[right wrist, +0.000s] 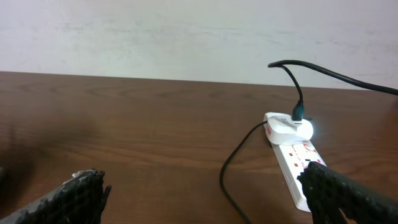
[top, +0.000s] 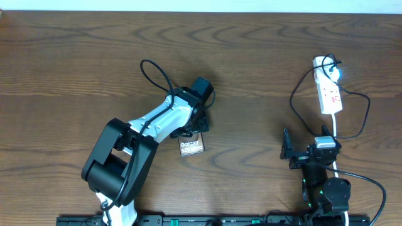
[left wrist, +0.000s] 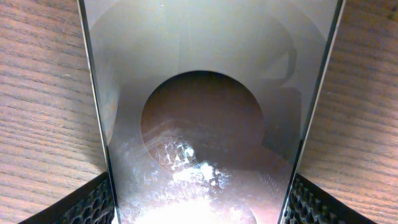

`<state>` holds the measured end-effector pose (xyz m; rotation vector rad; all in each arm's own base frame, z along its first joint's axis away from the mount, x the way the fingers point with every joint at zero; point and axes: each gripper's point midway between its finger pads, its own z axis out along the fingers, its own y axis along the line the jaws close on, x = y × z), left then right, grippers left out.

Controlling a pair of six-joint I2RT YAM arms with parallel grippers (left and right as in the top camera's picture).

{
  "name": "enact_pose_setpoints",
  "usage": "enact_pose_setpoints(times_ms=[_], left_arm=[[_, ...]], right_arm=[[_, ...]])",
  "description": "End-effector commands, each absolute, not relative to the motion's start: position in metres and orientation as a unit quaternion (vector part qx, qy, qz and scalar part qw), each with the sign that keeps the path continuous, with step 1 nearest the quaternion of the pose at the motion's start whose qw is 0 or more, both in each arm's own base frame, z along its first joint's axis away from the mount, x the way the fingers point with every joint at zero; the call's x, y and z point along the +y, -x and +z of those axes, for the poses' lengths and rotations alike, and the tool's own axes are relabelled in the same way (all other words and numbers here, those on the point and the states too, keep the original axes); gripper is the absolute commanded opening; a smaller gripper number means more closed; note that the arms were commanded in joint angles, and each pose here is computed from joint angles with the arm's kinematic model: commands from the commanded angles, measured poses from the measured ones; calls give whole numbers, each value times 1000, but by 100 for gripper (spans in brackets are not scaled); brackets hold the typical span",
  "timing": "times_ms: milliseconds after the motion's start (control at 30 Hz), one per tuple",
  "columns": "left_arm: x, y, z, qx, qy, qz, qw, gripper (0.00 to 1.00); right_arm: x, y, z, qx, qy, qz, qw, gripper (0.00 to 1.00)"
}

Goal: Plug charger to phone and switch on socket

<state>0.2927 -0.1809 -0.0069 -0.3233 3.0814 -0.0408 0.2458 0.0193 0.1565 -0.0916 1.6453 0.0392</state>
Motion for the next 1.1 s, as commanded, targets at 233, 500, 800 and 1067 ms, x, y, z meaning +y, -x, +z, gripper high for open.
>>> enact_pose_setpoints(times_ms=[233, 500, 800, 1067], left_arm=[[-175, -259, -38, 993, 100, -10, -65, 64], [-176, -269, -18, 990, 118, -55, -60, 62], [-187, -276, 11, 980, 127, -140, -66, 62], [-194, -279, 28, 970, 127, -194, -74, 61]], right_arm=[[18, -246, 155, 734, 41, 11, 678, 99], [18, -246, 155, 734, 41, 11, 678, 99], [18, -246, 155, 734, 41, 12, 678, 99], [18, -246, 155, 734, 41, 12, 678, 99]])
